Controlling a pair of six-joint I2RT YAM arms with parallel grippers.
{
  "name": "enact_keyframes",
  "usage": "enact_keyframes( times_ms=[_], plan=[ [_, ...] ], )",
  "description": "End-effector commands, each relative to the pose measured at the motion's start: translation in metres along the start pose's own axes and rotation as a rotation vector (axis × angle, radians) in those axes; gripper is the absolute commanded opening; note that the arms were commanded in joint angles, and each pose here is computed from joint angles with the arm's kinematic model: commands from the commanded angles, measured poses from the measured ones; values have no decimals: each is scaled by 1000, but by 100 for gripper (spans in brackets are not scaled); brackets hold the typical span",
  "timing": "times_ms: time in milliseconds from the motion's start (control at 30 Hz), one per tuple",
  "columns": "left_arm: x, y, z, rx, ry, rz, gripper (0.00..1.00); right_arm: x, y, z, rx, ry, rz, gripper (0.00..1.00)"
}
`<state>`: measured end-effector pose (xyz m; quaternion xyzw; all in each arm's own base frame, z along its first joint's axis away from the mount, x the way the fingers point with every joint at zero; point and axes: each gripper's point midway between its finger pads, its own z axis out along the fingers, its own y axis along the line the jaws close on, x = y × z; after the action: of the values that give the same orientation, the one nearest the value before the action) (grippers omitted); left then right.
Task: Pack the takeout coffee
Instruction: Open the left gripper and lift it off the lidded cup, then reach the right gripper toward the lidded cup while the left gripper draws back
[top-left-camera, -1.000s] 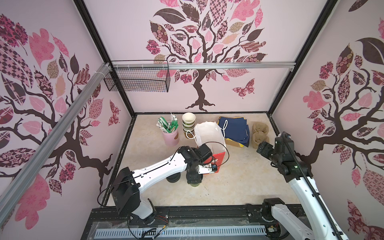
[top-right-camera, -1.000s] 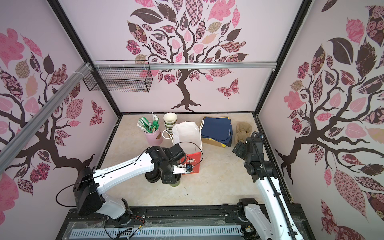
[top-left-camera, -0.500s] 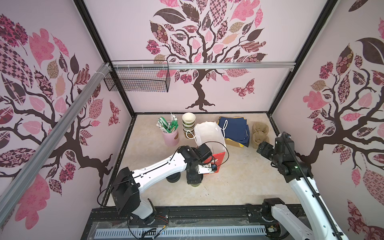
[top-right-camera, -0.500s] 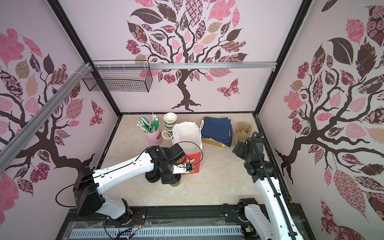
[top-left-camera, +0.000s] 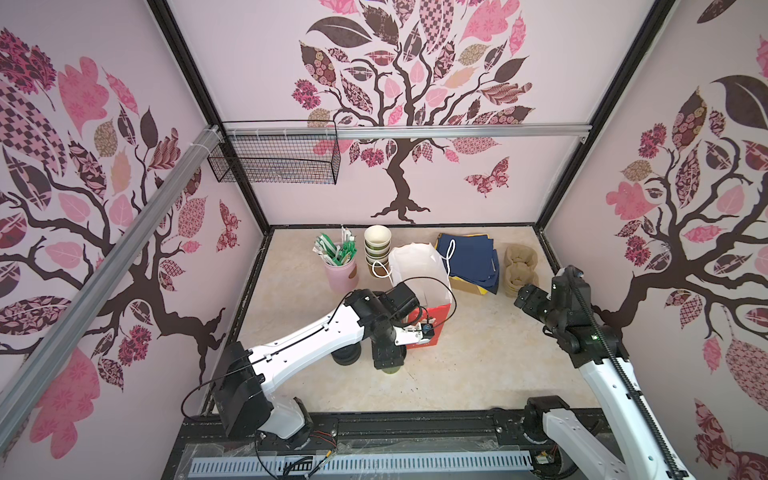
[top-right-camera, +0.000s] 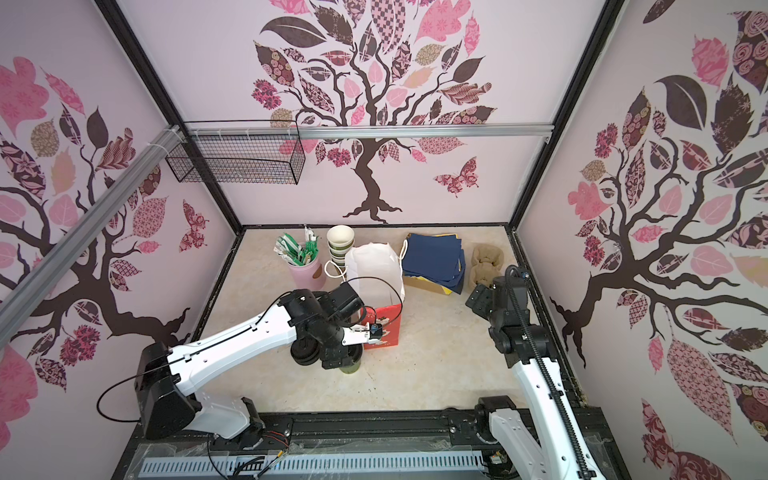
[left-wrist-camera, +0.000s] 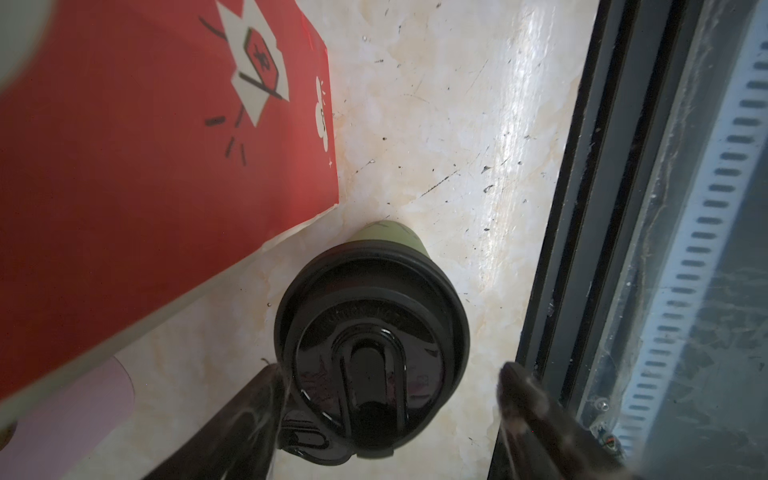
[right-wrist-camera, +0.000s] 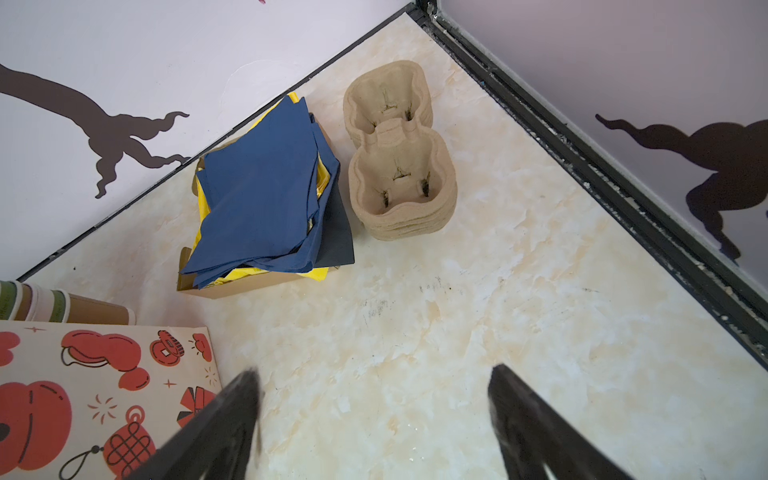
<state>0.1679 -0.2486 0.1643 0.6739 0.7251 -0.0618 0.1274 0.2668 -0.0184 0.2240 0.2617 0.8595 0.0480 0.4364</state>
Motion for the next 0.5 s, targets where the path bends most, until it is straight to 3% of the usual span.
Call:
enact_keyframes(
  times_ms=[0, 100, 233, 367, 467],
  plan=[
    [-30, -3, -53, -34, -245, -55, 83, 7, -2, -9, 2, 40, -12, 89],
    [-41, 2, -87, -107, -415, -162, 84, 21, 6, -15, -56, 113, -19, 88],
    [-29, 34, -117, -267, -555, -536, 87, 52, 27, -25, -201, 272, 5, 85],
    [23, 53, -106, -306, -526, -999, 87, 85, 46, -37, -339, 440, 72, 77],
    [60, 54, -90, -302, -496, -1206, 86, 107, 57, -47, -423, 550, 116, 70]
  ],
)
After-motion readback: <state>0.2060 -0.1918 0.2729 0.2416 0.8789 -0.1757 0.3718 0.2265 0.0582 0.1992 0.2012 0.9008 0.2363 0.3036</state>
